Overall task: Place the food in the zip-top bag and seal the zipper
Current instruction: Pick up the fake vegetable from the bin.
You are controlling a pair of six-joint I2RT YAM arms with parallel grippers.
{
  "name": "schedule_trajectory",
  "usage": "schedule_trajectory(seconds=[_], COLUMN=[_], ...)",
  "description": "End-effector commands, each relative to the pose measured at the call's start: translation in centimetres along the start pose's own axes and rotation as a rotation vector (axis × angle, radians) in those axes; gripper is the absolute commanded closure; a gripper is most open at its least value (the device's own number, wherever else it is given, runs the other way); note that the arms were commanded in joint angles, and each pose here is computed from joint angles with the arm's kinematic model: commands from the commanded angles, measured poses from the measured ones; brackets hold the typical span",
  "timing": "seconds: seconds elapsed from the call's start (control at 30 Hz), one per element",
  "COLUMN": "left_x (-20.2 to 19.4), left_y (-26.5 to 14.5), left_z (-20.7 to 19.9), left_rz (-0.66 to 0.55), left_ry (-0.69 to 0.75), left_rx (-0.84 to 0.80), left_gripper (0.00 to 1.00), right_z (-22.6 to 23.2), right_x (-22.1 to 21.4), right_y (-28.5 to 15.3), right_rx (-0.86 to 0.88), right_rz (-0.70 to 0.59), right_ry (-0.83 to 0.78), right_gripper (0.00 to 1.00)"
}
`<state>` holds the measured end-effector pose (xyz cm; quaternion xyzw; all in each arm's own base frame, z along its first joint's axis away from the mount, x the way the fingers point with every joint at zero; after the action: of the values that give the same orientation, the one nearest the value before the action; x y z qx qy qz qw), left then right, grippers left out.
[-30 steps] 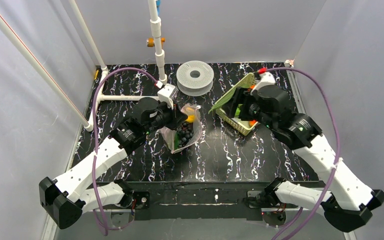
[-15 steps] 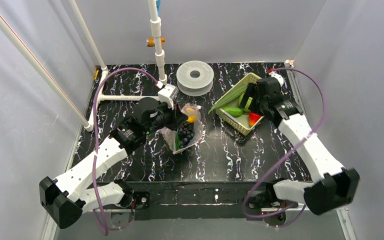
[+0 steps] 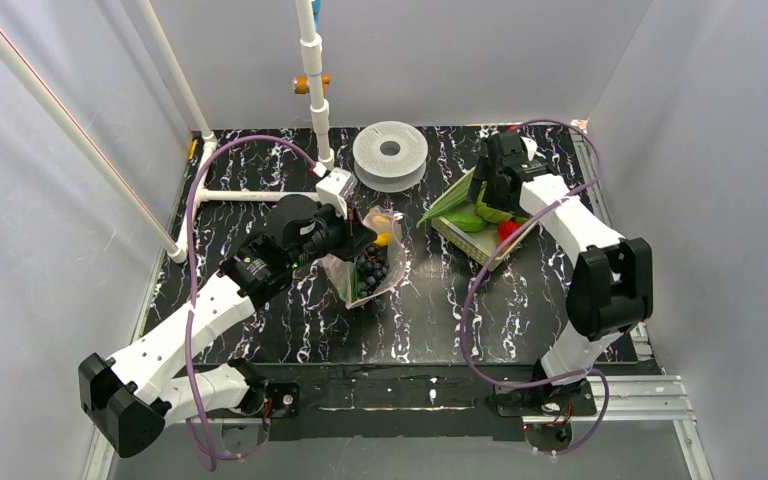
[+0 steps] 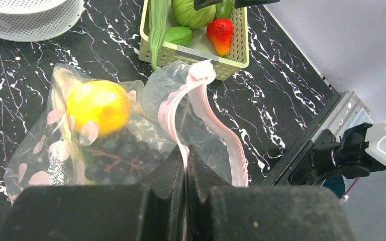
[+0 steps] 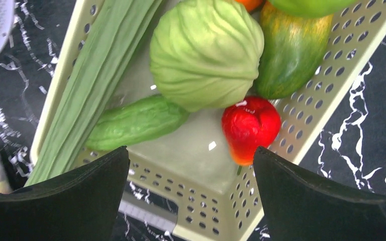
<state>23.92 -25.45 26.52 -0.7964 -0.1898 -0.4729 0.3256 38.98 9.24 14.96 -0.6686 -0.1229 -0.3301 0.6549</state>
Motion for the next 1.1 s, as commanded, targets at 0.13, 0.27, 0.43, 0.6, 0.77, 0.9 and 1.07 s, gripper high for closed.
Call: schedule_trajectory(seconds=[0.13,0.27,0.43,0.6,0.77,0.9,1.07], left_x=[2.5,2.5,2.5,2.4,2.4,2.4,2.2], left_y=[-0.9,-1.0,-0.9,-0.8,-0.8,-0.8,-0.6], left_z=[-1.4,-1.5,-1.4,-1.5,-1.5,-1.5,-1.6], left_rz=[-0.073,-0.074,-0.072,-0.069,-0.068,-0.064,-0.056], left_ry=[0.006,0.005,0.004,0.002,0.001,0.001,-0.003], left_rx=[-0.047,-0.05,-0.05,-0.053,-0.053,-0.055,-0.06], left_gripper=[1.0,1.0,1.0,1.0,1.0,1.0,1.0], right_z=[-0.9,-1.1,-1.5,-0.5,-0.1,-0.4,-0.6], right_x=[3.0,3.4,2.9,2.7,2.3,1.5,0.9], right_y=[3.1,4.5,6.3,7.4,8.3,9.4,9.5], right_rx=[-0.103,-0.131,-0.173,-0.125,-0.099,-0.104,-0.097], right_rz=[-0.049,-0.052,-0.029,-0.011,0.002,0.038,0.054], right_ry=[-0.061,-0.09,-0.115,-0.136,-0.165,-0.171,-0.168], right_gripper=[0.02,0.01,0.02,0.02,0.02,0.02,0.13])
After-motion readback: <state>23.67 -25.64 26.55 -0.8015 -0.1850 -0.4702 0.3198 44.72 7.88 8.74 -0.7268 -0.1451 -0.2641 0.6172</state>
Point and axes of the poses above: each gripper's point midway between its finger pads, its own y axis out along the fingers, its own z axis along the line the jaws close on, x = y × z, the point moved 1 cm from there along -y, back along the fingers
